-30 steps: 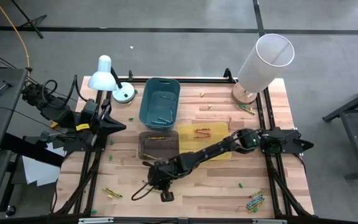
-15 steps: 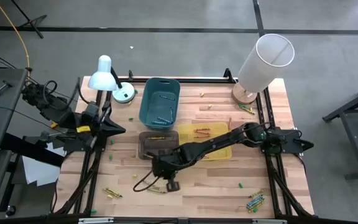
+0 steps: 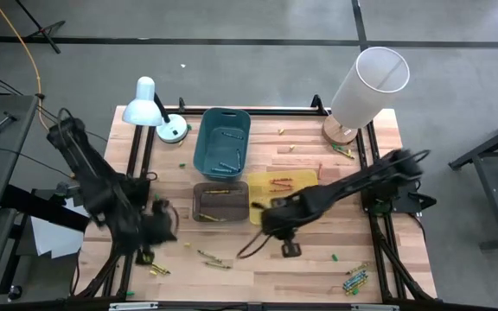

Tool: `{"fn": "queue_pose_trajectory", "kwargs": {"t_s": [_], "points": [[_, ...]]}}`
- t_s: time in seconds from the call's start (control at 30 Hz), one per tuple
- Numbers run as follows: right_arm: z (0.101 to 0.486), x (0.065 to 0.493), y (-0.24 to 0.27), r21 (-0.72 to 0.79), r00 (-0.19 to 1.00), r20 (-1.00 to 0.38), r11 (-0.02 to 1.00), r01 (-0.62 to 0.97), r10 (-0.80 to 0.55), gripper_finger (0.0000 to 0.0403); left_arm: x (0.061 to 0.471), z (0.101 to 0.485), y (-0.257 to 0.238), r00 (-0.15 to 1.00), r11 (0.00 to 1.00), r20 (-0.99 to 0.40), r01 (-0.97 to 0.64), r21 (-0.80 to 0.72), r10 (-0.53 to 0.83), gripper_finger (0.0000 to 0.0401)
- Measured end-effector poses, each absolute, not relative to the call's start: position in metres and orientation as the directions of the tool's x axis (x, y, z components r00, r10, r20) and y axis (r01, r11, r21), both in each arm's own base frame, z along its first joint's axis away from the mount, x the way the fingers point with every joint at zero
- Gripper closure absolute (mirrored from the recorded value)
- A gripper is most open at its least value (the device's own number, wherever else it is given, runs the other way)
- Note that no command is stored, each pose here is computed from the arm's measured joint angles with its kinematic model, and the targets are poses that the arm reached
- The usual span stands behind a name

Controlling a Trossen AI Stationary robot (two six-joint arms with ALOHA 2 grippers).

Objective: Sort crayons
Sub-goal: Move the yellow crayon to the bottom left of the table

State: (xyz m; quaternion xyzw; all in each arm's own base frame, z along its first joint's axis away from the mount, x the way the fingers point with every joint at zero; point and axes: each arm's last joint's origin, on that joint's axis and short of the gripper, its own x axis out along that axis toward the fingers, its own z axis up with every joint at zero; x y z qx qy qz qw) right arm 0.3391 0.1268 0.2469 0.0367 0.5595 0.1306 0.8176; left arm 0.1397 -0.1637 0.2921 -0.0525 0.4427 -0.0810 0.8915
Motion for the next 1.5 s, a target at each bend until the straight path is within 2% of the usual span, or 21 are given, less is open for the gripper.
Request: {"fn": "queue_pose_trajectory", "kwargs": {"t_s": [0.13, 0.3, 0.47, 0.67, 0.83, 0.97, 1.2, 1.3, 1.43, 1.5], "points": [[0.256, 0.302, 0.117, 0.265, 0.477, -0.846, 0.964, -0.015, 0.24, 0.0403, 0.146, 0.246, -0.189, 0.478, 0.994, -0.873, 0.087, -0.065, -0.099, 0.04], [0.267, 0.275, 0.107, 0.292, 0.615, -0.768, 0.952, 0.088, 0.179, 0.0403, 0.16, 0.208, -0.196, 0.422, 0.999, -0.907, 0.047, 0.008, -0.013, 0.0378], [0.269, 0.267, 0.101, 0.282, 0.648, -0.748, 0.952, 0.119, 0.141, 0.0403, 0.168, 0.178, -0.199, 0.376, 0.995, -0.922, 0.045, -0.084, -0.095, 0.0325], [0.267, 0.27, 0.098, 0.27, 0.646, -0.752, 0.955, 0.12, 0.131, 0.0403, 0.175, 0.166, -0.194, 0.39, 1.0, -0.921, 0.013, -0.009, -0.013, 0.0263], [0.266, 0.27, 0.098, 0.263, 0.644, -0.754, 0.958, 0.115, 0.13, 0.0403, 0.18, 0.149, -0.195, 0.34, 0.996, -0.94, 0.062, 0.057, 0.033, 0.0248], [0.266, 0.27, 0.098, 0.268, 0.644, -0.754, 0.956, 0.121, 0.13, 0.0403, 0.184, 0.135, -0.194, 0.265, 0.997, -0.963, 0.061, 0.055, 0.037, 0.025], [0.266, 0.27, 0.098, 0.268, 0.644, -0.754, 0.956, 0.121, 0.13, 0.0403, 0.19, 0.128, -0.193, 0.229, 0.999, -0.973, 0.031, 0.043, 0.035, 0.027], [0.266, 0.27, 0.098, 0.268, 0.644, -0.754, 0.956, 0.121, 0.13, 0.0403, 0.191, 0.128, -0.191, 0.222, 0.999, -0.974, 0.023, 0.037, 0.031, 0.0302], [0.266, 0.27, 0.098, 0.268, 0.644, -0.754, 0.956, 0.121, 0.13, 0.0403, 0.191, 0.127, -0.191, 0.222, 0.999, -0.974, 0.02, 0.04, 0.034, 0.0378], [0.266, 0.27, 0.098, 0.268, 0.645, -0.753, 0.956, 0.121, 0.13, 0.0403, 0.191, 0.129, -0.191, 0.226, 1.0, -0.974, 0.011, 0.028, 0.025, 0.0391]]}}
